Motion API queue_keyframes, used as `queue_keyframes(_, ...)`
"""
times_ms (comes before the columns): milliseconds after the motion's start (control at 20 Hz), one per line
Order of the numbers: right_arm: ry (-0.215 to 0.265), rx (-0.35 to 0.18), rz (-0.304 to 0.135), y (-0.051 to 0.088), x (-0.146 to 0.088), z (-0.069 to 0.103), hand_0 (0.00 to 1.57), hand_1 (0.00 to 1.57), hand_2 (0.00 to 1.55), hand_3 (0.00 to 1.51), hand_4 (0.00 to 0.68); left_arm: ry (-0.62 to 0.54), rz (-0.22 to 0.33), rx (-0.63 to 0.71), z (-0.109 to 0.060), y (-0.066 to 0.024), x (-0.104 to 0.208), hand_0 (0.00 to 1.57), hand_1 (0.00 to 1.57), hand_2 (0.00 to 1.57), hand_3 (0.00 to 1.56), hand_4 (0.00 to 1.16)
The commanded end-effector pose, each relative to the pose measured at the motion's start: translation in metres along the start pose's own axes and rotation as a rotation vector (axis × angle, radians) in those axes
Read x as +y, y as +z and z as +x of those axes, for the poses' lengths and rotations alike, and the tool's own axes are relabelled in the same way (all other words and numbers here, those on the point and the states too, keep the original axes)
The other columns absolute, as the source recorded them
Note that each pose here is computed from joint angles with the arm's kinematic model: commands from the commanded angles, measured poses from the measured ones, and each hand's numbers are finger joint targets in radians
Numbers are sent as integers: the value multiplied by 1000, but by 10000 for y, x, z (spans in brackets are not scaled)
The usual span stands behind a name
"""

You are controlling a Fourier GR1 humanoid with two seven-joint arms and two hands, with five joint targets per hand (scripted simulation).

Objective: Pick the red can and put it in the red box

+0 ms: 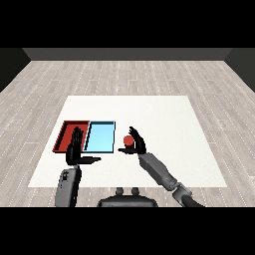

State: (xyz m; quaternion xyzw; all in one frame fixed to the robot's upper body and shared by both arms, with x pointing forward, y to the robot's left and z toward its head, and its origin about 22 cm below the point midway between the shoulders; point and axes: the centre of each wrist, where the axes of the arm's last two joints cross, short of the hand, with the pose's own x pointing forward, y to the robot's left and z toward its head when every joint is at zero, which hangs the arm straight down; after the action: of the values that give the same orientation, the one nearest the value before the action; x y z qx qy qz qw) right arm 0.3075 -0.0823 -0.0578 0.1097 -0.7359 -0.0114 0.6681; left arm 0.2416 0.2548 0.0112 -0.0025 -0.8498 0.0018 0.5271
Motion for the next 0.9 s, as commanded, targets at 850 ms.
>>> queue_keyframes(850, 138, 108, -113, -136, -36, -19, 1571, 1571, 1486, 1427, 582, -13, 8, -16, 114, 12, -56, 0, 0, 0, 0, 0)
